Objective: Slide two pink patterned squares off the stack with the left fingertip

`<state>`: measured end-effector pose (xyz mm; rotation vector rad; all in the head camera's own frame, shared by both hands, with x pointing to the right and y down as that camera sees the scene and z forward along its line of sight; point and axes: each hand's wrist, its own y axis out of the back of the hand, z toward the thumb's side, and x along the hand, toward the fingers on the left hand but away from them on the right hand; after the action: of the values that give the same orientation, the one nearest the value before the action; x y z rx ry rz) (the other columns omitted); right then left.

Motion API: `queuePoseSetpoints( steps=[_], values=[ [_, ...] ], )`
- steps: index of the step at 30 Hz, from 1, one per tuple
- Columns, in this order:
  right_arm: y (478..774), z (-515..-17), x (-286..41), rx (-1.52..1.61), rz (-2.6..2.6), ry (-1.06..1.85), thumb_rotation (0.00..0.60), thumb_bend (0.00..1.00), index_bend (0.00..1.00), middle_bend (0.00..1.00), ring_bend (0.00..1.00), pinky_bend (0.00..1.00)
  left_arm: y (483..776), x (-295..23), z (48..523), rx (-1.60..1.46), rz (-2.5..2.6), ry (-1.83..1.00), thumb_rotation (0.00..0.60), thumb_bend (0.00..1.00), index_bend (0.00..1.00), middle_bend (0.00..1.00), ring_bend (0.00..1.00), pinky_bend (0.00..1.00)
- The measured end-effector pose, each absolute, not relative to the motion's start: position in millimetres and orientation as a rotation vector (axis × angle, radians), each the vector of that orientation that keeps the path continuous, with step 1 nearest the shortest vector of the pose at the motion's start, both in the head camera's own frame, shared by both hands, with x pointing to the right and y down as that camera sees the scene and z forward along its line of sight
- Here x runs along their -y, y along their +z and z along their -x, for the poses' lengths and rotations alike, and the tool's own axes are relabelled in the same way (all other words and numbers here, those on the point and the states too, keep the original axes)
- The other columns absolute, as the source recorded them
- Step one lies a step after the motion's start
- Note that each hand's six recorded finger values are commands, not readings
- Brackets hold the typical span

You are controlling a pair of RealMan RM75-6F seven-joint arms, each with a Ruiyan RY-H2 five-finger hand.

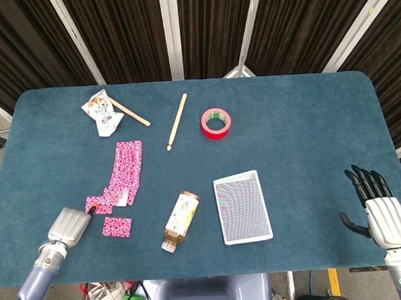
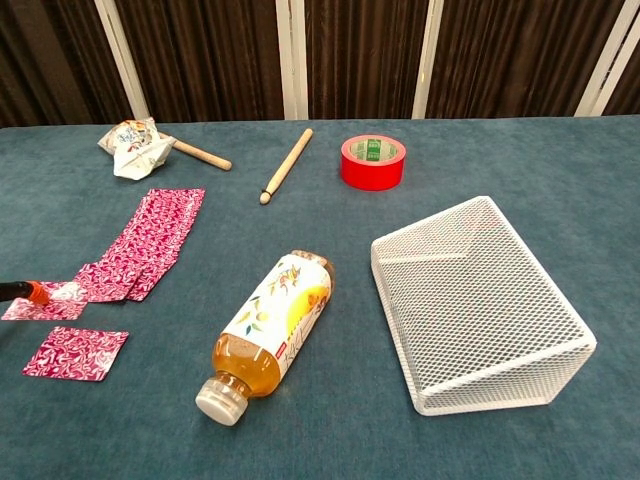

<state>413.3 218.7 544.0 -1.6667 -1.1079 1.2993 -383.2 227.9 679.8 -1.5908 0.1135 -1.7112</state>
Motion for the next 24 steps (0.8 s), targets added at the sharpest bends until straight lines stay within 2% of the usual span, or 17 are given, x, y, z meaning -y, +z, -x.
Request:
queuePoseSetpoints(
  steps=[19,21,24],
  values=[
    [546,-411,-219,1.099,1.668,1.303,0.6,0.31,0.0,0.04,0.06,0.06,669,-230,415,-0.152,1.545,-1.777,0.6,0.71,0.16,0.88,0.72,0.62],
    [546,-411,-219,1.098,1.668,1.303,0.6,0.31,0.0,0.04,0.06,0.06,666,-229,414,-0.164,1.548,-1.772,0.6,0.68,0.16,0.87,0.71,0.62],
    [546,-411,-219,1.098,1.667,1.302,0.6,0.31,0.0,0.04,0.06,0.06,662,-226,409,-0.19,1.564,-1.746,0.6,0.59,0.16,0.81,0.67,0.6]
  ],
)
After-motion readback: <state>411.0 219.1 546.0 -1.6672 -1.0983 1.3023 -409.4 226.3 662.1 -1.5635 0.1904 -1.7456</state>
